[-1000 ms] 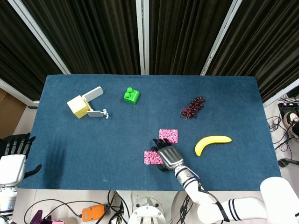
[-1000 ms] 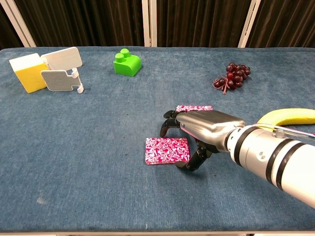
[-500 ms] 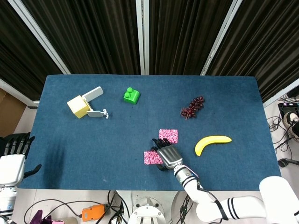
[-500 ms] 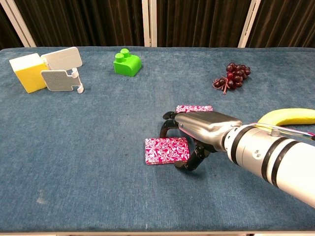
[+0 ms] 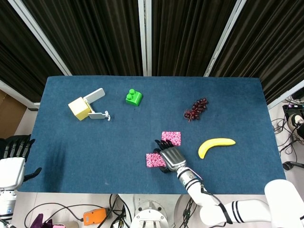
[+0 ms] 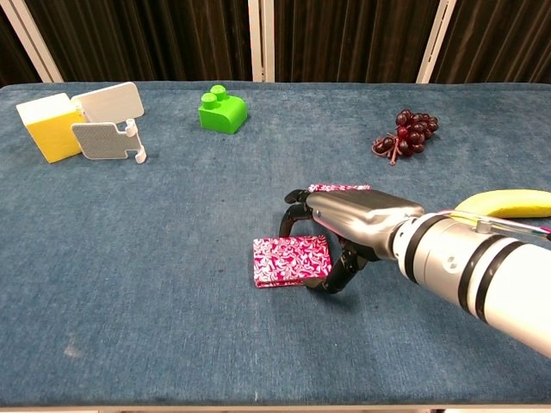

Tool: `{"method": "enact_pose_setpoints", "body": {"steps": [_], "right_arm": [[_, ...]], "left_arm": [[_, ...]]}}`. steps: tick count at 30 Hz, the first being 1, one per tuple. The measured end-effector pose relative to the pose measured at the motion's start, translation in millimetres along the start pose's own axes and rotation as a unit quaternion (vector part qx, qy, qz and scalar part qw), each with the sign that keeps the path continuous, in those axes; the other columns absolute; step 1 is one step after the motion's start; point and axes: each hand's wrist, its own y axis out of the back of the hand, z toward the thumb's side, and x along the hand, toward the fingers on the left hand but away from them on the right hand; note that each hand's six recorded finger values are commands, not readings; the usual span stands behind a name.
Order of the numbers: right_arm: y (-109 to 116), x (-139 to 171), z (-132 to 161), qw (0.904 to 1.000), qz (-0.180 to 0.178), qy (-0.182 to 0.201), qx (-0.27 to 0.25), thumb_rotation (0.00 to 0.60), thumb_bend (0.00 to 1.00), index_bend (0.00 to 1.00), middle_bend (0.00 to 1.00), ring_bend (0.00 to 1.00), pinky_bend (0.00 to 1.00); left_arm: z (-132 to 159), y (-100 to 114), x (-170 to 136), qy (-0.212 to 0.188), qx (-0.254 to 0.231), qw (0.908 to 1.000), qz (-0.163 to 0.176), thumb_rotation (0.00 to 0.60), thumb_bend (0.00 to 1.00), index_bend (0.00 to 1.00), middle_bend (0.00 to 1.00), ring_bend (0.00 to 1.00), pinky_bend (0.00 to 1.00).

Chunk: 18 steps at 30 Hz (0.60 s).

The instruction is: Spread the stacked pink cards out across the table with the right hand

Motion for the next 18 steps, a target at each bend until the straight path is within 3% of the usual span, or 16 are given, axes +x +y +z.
{"method": "enact_pose_setpoints", "body": {"steps": [9,18], "right_arm": [[13.2,8.4,-5.8,0.9998,-0.016,0.007,-0.013,0.600,0.50,0.41,0.06,0.00,0.00],[30.4,43.9,-53.6,0.9990,-0.033,-0.010,-0.028,0.600,0.50,0.41,0.06,0.00,0.00]], "left_arm": [[0.9,2.0,0.9,-0.002,0.000,1.0000,0.002,0.600,0.09,0.12,0.06,0.00,0.01],[4.2,1.6,1.2,-0.006,-0.001,1.0000,0.002,0.600,0.09,0.12,0.06,0.00,0.01]]}}
